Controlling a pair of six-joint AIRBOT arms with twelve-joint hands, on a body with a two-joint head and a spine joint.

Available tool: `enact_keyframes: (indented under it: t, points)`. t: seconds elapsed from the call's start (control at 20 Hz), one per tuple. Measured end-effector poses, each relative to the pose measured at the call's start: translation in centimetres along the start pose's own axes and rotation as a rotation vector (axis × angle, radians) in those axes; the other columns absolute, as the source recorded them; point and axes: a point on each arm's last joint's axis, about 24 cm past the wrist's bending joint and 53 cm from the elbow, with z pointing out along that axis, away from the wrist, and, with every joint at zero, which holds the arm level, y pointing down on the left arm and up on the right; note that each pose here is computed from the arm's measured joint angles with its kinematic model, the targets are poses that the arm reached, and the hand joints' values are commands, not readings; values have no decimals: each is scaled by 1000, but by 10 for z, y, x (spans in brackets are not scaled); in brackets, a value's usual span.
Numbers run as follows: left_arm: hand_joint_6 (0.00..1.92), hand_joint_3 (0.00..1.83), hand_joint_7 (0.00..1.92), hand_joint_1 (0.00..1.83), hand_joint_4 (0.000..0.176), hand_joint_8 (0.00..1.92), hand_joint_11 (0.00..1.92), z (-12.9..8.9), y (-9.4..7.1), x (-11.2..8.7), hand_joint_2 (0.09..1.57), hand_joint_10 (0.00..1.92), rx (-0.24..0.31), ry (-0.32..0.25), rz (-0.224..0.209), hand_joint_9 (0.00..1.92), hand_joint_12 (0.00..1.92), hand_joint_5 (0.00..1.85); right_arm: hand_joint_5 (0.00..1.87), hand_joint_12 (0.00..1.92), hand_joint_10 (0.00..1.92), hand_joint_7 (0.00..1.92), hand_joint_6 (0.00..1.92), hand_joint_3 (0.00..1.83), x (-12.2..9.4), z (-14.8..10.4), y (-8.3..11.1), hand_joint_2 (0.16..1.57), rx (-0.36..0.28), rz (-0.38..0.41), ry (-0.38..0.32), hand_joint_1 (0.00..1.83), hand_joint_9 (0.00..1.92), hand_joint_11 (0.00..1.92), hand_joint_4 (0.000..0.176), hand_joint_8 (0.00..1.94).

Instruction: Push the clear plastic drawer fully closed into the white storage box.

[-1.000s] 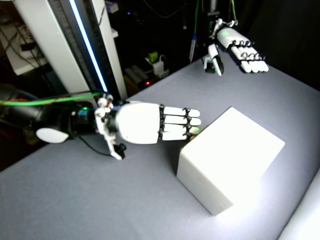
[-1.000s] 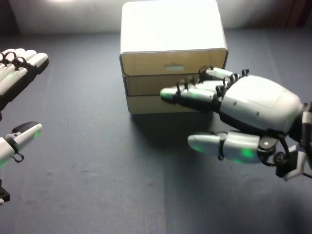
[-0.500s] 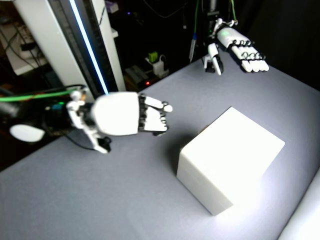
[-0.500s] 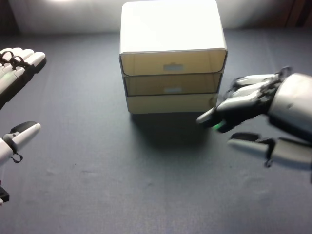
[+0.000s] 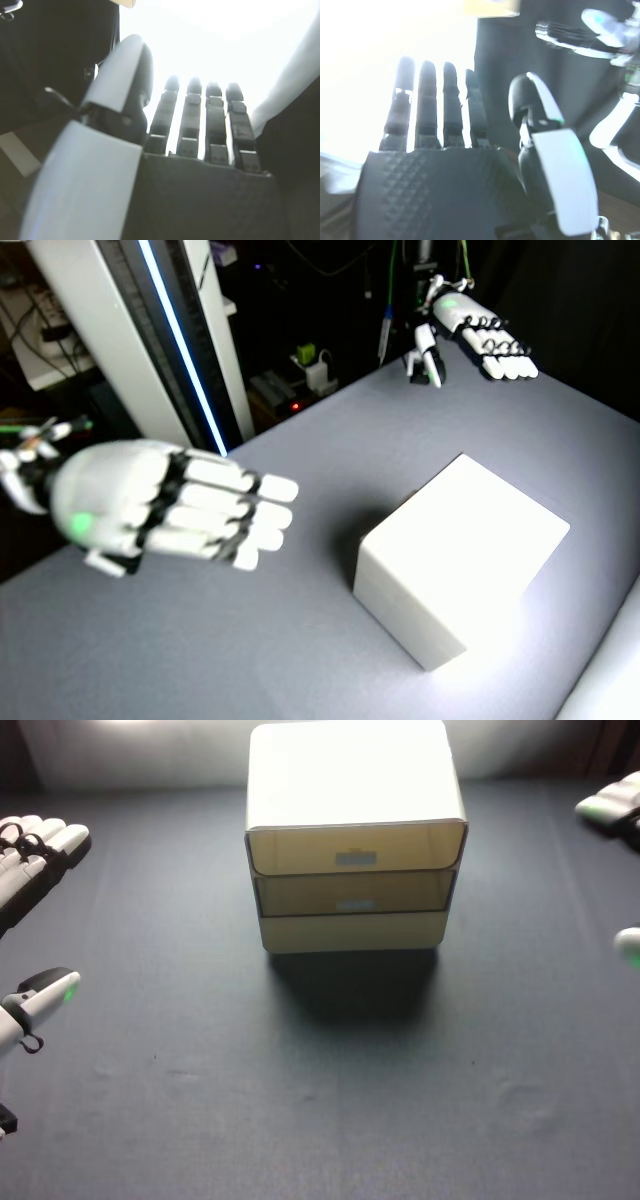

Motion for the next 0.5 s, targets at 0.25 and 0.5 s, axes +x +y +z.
enact_keyframes:
  t: [0.25,0.5]
  points:
    - [0,0,0,239,15,0,0,0,-5,-5,1333,0,14,-18,11,0,0,0,0,0,0,0,0,0,-23,-10,-4,1384,26,-25,-73,164,0,0,81,0]
    - [0,5,0,60,85,0,0,0,-9,-14,1336,0,28,-46,24,0,0,0,0,0,0,0,0,0,-41,-18,1,1326,27,-60,-122,160,0,0,88,0]
